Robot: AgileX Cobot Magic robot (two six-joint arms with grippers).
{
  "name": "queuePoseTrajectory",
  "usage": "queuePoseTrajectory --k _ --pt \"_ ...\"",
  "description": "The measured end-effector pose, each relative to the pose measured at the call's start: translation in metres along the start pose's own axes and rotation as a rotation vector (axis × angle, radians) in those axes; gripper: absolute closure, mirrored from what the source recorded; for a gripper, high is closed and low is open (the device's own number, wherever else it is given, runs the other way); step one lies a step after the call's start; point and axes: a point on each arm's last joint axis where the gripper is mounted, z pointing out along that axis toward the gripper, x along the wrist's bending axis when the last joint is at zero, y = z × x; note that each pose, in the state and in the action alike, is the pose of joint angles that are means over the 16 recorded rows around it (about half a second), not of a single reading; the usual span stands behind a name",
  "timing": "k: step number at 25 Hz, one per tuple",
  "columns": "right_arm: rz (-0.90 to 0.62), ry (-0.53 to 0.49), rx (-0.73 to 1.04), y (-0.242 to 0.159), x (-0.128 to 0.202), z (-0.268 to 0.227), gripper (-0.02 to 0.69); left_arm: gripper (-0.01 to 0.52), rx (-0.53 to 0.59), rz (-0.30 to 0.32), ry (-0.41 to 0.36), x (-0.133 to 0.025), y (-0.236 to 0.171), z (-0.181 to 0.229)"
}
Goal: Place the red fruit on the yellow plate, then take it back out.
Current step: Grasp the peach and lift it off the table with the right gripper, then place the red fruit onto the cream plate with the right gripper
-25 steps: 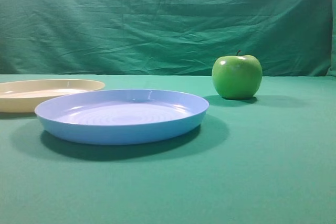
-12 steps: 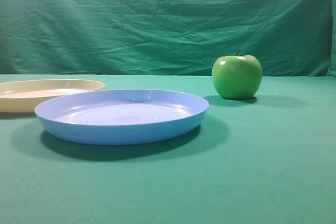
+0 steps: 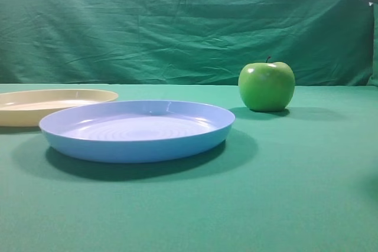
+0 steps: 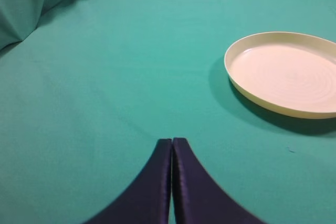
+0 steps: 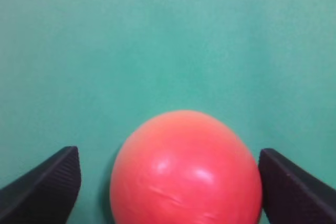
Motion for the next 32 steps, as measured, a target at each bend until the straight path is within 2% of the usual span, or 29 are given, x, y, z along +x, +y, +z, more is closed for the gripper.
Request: queuePoseTrajectory --k 7,14,19,23,32 --pt "-0.015 0.017 -0.07 0.039 -0.003 -0.021 0.417 0.514 0.0 0.0 0.0 0.0 0.0 0.0" --pt "-0.112 0.056 -0.251 0.112 0.018 -0.067 0.44 0.514 0.0 0.0 0.0 0.0 0.0 0.0" --pt "-0.23 0.108 -0.384 0.166 0.058 -0.094 0.448 0.514 0.0 0.0 0.0 0.0 0.0 0.0" --pt "-0.335 0.157 -0.45 0.202 0.101 -0.096 0.454 0.514 0.0 0.0 0.0 0.0 0.0 0.0" --pt "-0.496 0.257 -0.456 0.253 0.189 -0.038 0.463 0.514 0.0 0.0 0.0 0.0 0.0 0.0"
